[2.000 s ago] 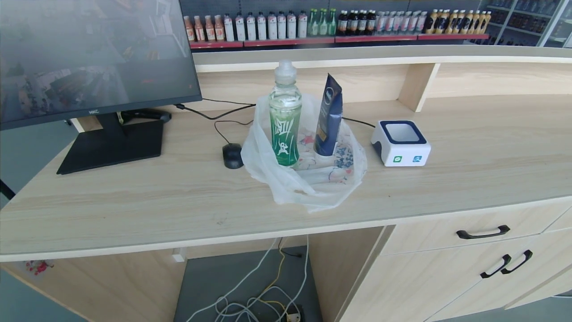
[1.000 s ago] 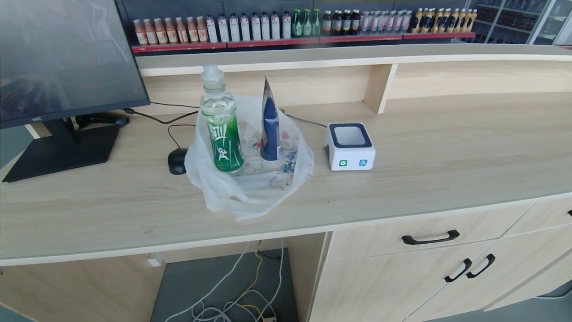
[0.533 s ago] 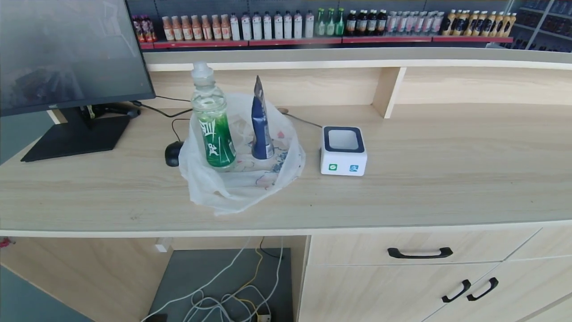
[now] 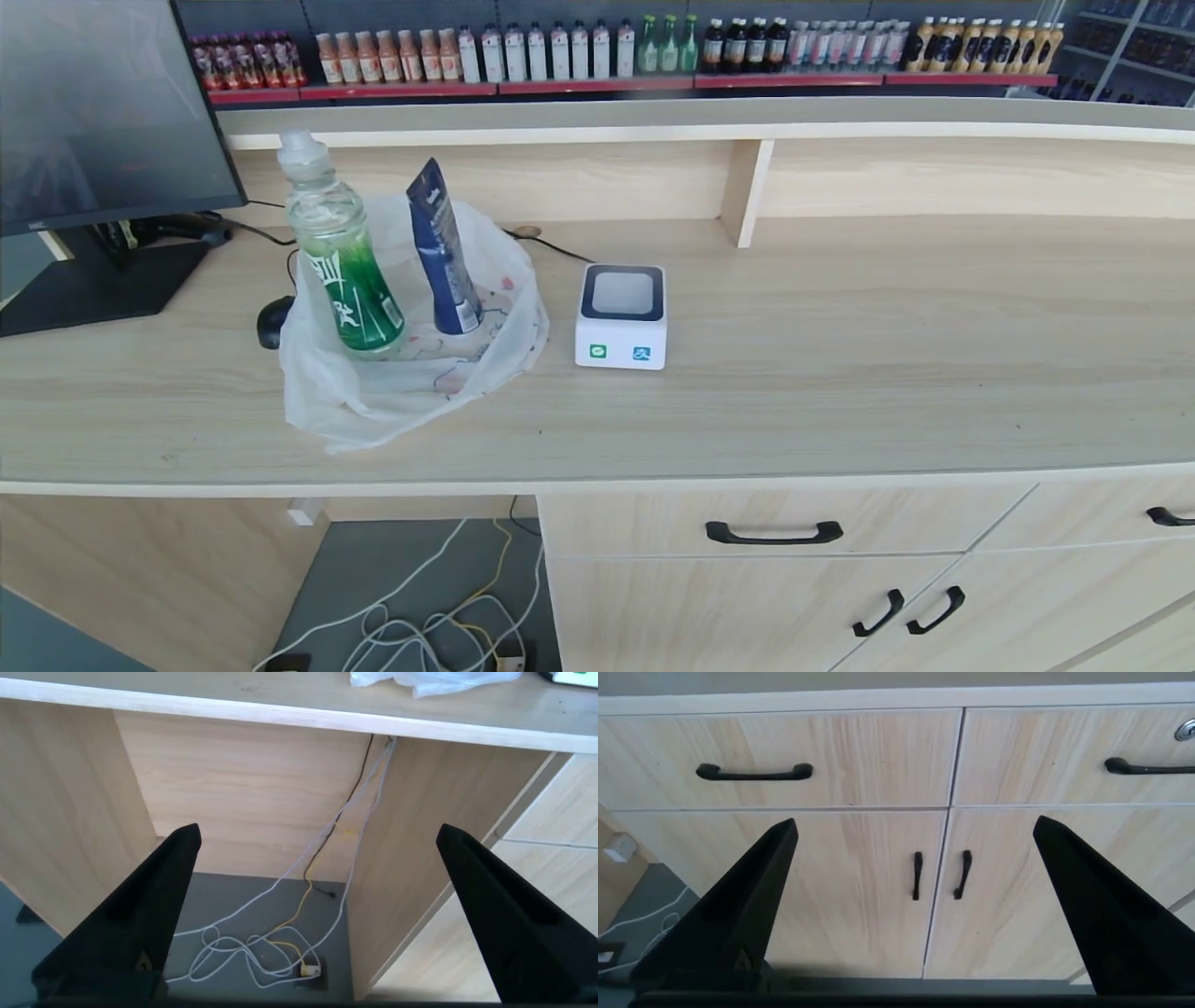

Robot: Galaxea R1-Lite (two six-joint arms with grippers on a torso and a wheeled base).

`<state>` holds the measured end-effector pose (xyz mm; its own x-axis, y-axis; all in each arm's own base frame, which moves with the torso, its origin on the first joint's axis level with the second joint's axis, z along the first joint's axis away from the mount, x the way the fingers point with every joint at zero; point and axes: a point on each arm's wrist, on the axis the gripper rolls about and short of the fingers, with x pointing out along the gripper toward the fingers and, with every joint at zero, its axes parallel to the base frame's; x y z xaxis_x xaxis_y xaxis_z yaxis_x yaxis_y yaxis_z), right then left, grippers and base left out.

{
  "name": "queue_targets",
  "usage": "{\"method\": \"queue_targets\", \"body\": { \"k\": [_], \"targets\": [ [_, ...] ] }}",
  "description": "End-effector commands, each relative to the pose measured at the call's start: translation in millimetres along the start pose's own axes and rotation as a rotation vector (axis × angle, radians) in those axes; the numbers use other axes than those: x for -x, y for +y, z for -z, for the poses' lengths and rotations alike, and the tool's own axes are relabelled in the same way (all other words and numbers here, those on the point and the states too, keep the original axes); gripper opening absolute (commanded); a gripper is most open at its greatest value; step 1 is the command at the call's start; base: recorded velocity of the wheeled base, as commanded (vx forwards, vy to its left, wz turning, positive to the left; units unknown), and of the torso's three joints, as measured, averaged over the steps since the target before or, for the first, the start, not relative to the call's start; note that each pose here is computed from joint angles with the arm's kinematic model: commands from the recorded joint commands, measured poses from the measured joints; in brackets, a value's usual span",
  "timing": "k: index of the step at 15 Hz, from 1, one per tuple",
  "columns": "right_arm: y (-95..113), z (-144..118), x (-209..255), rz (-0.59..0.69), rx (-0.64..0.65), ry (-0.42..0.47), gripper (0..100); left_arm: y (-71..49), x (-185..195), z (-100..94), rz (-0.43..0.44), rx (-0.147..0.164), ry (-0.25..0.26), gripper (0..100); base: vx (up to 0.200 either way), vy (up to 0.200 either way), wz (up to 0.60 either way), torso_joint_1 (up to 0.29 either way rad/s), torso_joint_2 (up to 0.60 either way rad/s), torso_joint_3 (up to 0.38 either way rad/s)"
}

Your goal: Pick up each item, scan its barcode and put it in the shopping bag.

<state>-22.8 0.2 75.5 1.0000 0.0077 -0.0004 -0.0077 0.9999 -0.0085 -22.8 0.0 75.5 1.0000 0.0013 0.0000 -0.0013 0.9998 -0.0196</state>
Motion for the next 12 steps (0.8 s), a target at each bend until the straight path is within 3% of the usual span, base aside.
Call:
{"method": "queue_targets", "body": {
  "k": [1, 12],
  "targets": [
    [0.0, -0.1, -0.2, 0.000, 0.001, 0.003, 100, 0.0, 0.0, 0.0, 0.000, 0.000, 0.000, 100, 0.000, 0.000, 0.00, 0.000, 0.00, 0.000],
    [0.0, -0.5, -0.1, 0.000, -0.001, 0.001, 100, 0.0, 0.0, 0.0, 0.000, 0.003, 0.000, 100, 0.000, 0.000, 0.00, 0.000, 0.00, 0.000]
  ]
}}
